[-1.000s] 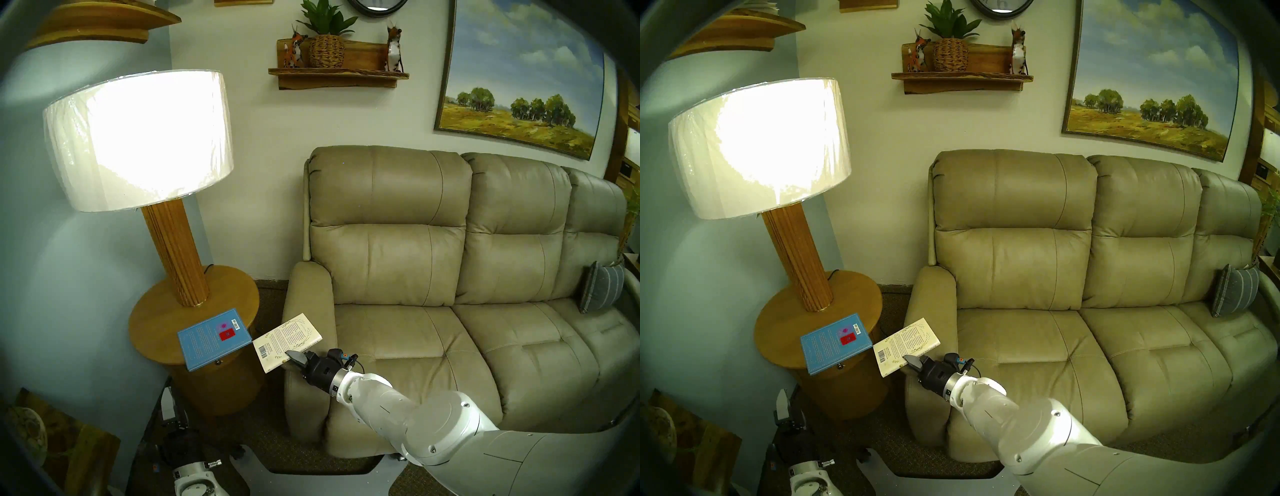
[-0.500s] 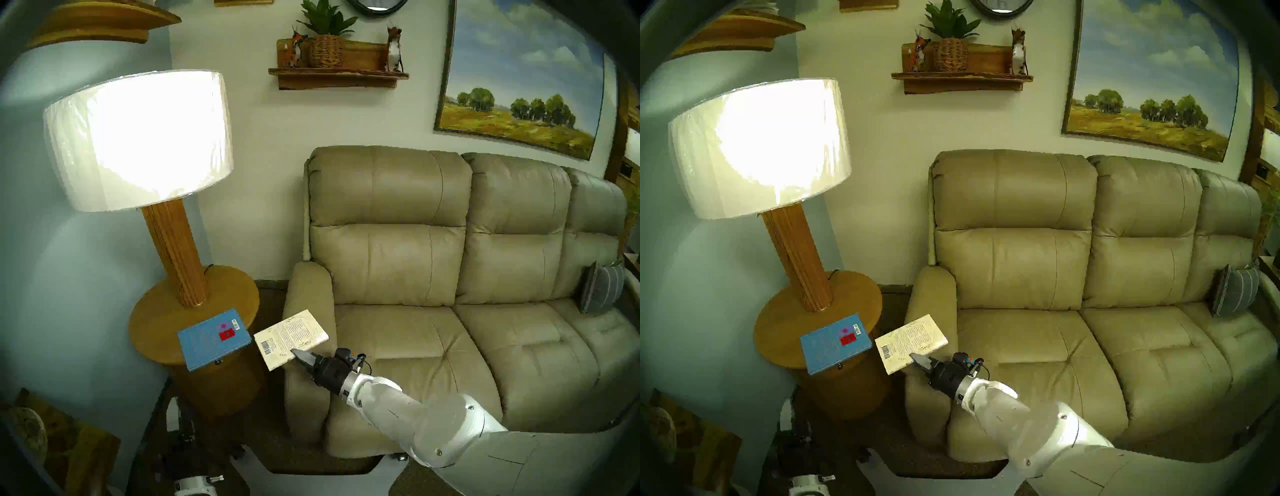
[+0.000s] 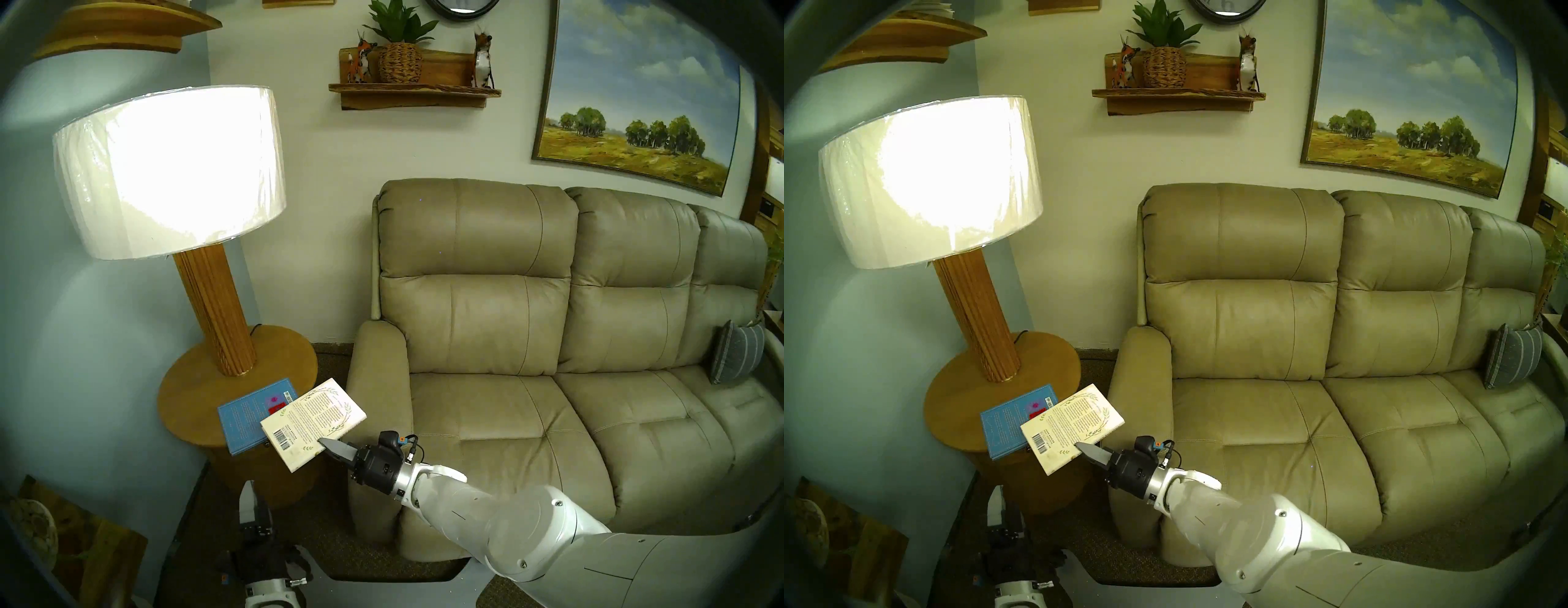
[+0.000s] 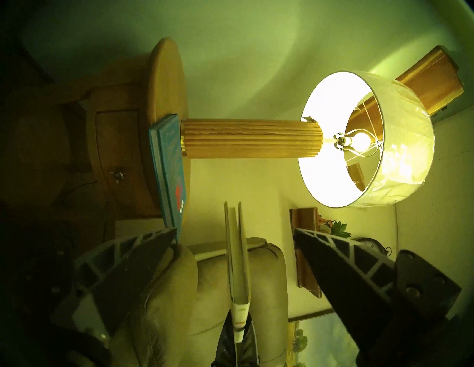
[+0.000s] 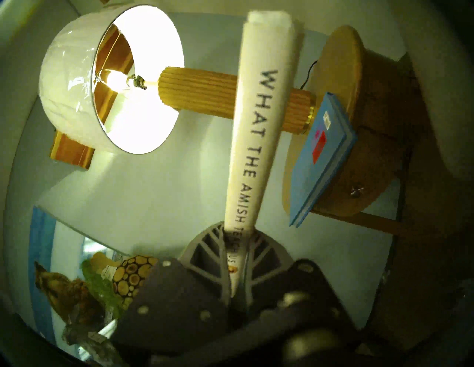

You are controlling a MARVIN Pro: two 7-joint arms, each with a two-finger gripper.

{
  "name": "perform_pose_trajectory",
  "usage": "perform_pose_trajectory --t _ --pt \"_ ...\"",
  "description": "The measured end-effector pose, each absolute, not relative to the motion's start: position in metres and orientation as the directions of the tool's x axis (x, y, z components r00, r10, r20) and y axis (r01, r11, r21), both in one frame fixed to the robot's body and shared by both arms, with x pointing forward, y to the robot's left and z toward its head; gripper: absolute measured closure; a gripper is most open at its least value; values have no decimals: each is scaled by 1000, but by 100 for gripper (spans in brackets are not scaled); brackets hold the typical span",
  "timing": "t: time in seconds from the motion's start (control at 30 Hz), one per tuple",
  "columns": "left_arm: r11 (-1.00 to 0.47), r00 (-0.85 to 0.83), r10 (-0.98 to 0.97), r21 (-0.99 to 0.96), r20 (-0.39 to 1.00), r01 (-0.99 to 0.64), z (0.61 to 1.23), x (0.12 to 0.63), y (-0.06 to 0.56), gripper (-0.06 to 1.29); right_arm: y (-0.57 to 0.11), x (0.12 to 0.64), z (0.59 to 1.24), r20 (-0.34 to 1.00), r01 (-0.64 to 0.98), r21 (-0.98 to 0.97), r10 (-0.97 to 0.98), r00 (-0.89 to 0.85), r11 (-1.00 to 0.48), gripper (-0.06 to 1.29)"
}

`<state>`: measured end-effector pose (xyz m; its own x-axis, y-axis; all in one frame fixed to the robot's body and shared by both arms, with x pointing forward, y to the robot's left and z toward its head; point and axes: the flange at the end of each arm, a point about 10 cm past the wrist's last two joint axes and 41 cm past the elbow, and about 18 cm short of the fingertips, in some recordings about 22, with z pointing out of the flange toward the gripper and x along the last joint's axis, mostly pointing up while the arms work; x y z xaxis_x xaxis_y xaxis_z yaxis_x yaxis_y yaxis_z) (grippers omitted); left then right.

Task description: Move books from sofa to side table

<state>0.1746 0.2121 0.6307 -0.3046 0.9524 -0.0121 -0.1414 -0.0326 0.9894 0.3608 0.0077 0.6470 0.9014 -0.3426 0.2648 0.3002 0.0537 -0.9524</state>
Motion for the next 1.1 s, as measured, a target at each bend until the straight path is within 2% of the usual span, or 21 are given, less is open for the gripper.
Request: perform_pose_trajectory --t 0.4,0.47,0.53,0.57,0.63,0.73,0.87,0.9,0.97,1.0,1.1 --pt "-50 -310 951 983 -7 -177 636 215 197 -3 22 343 643 291 319 -945 -261 921 70 117" --pt "-59 -329 944 982 -3 -178 637 222 196 11 22 341 642 295 322 -944 -255 921 71 117" --pt "-65 -345 939 982 0 -178 638 227 196 40 22 340 642 298 325 -943 -254 920 71 117" --pt "-67 -352 936 982 0 -179 639 229 195 63 22 340 642 301 328 -942 -256 919 71 117" --pt "-70 -368 930 981 -1 -180 641 232 194 89 22 341 642 305 333 -940 -262 916 69 117" --pt "-70 -422 906 979 -18 -192 648 237 199 98 20 343 643 307 339 -938 -282 909 68 117" --pt "-72 -492 869 971 -50 -226 663 248 215 98 13 348 642 311 344 -937 -310 899 57 117" --pt "-72 -508 859 969 -61 -237 667 252 220 98 10 349 642 312 345 -937 -319 895 52 67" --pt "-70 -526 847 966 -74 -248 672 257 226 98 5 351 641 313 346 -937 -328 891 44 34" --pt "-61 -545 833 964 -92 -257 680 265 235 98 -2 353 639 316 347 -937 -340 886 34 0" --pt "-32 -567 815 967 -120 -251 689 278 248 98 -13 355 637 318 347 -938 -359 877 18 0"
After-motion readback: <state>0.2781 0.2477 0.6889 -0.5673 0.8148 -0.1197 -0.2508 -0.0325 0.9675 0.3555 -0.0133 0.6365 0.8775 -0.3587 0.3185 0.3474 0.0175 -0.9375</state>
